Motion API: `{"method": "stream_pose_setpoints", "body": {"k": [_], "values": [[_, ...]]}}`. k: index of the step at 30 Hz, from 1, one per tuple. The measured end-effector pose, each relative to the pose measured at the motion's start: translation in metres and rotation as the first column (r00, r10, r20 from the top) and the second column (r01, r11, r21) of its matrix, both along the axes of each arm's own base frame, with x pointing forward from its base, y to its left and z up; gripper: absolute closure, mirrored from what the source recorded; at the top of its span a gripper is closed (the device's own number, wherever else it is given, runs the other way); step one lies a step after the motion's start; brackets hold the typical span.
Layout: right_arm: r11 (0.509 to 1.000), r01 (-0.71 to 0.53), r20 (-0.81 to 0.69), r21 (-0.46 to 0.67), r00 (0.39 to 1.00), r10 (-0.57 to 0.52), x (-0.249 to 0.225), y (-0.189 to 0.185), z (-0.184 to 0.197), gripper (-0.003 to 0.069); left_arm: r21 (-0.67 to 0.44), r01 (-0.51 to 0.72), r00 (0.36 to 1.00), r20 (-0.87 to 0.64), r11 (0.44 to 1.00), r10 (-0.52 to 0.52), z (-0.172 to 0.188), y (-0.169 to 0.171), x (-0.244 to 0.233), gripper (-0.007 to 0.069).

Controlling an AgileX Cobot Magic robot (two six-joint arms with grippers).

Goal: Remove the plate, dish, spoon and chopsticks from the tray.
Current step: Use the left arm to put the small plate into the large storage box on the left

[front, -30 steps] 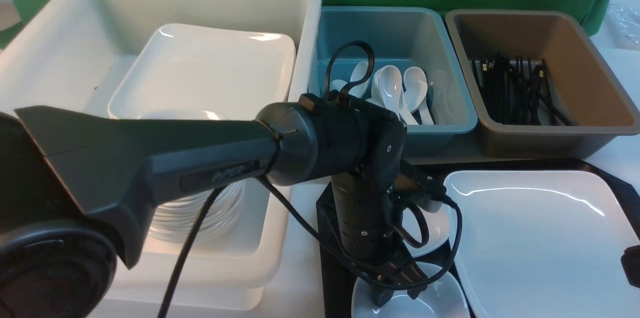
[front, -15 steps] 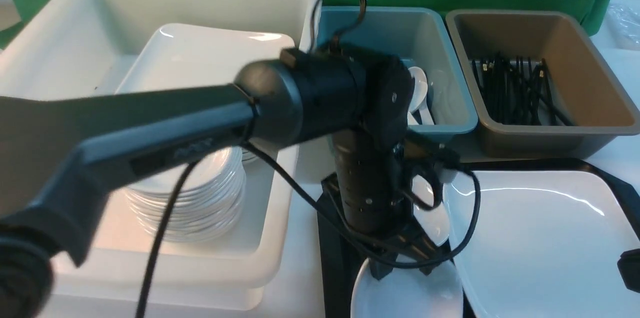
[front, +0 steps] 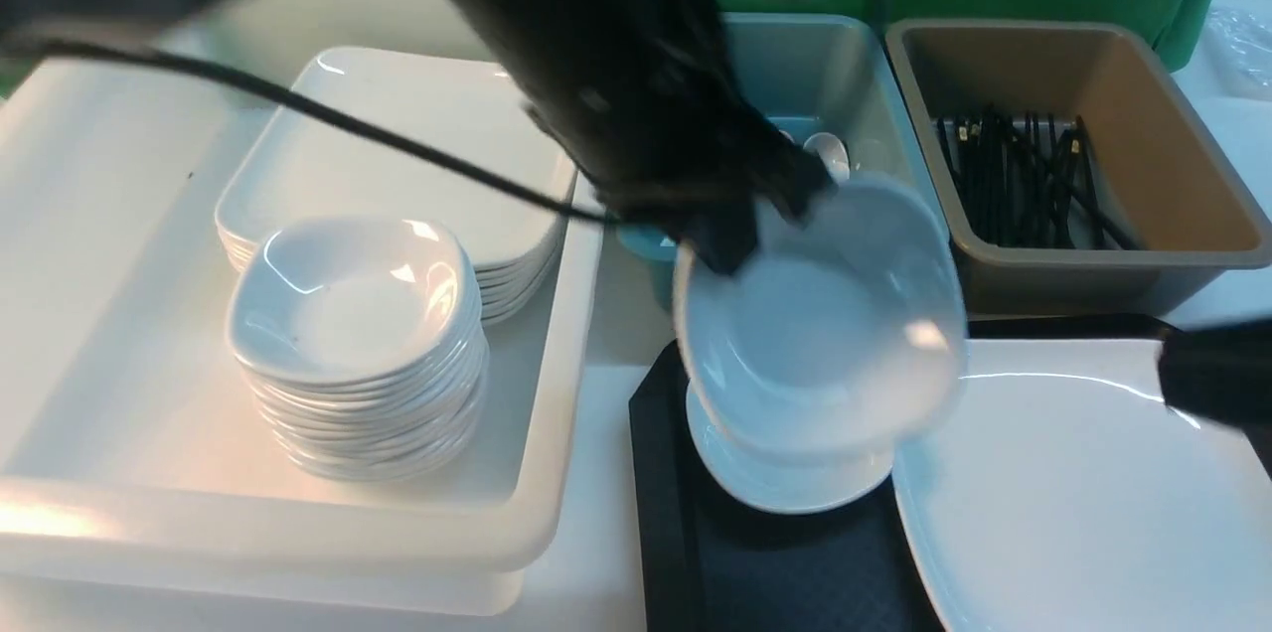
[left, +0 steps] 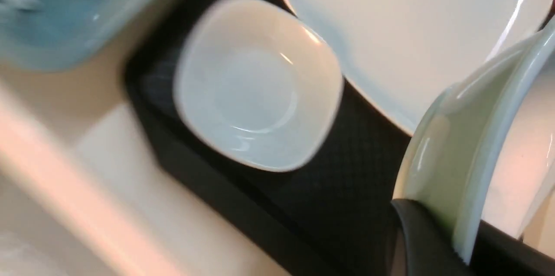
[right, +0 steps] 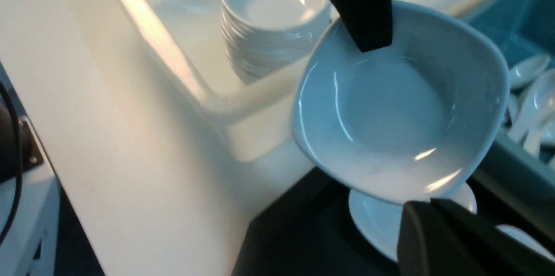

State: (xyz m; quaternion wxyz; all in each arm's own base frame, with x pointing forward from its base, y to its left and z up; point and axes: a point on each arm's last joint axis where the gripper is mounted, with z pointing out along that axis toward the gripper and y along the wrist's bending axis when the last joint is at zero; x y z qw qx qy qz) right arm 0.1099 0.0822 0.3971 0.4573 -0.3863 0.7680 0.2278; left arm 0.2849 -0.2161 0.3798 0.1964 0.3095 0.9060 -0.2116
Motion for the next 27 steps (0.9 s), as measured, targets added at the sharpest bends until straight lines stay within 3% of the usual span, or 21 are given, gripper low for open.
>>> {"method": "stream_pose_setpoints", "body": {"k": [6,7,11,14,19,27], "values": [[0.988,-0.15,-0.038,0.044,0.988,0.151,0.037,0.034,0.015,0.0624,-0.111,-0.281,0.96,-0.014,0.953,0.281,0.02,0.105,0.01,0.0593],[0.986,-0.16,-0.042,0.043,0.986,0.162,0.039,0.037,0.016,0.0624,-0.117,-0.288,0.958,-0.014,0.951,0.288,0.021,0.108,0.009,0.0593],[0.968,-0.249,-0.054,0.024,0.967,0.25,0.056,0.069,0.017,0.0628,-0.167,-0.472,0.881,-0.085,0.865,0.465,0.0,0.167,0.003,0.0593],[0.96,-0.281,-0.041,0.011,0.959,0.281,0.069,0.1,0.016,0.0628,-0.208,-0.621,0.784,-0.149,0.756,0.603,-0.027,0.201,-0.001,0.0593],[0.945,-0.325,-0.031,-0.041,0.946,0.324,0.087,0.147,0.006,0.0628,-0.171,-0.734,0.678,-0.23,0.657,0.698,-0.073,0.222,-0.008,0.0593],[0.947,-0.313,-0.079,-0.077,0.948,0.307,0.105,0.171,-0.009,0.0628,-0.17,-0.777,0.628,-0.277,0.606,0.727,-0.098,0.222,-0.013,0.0583]]}}
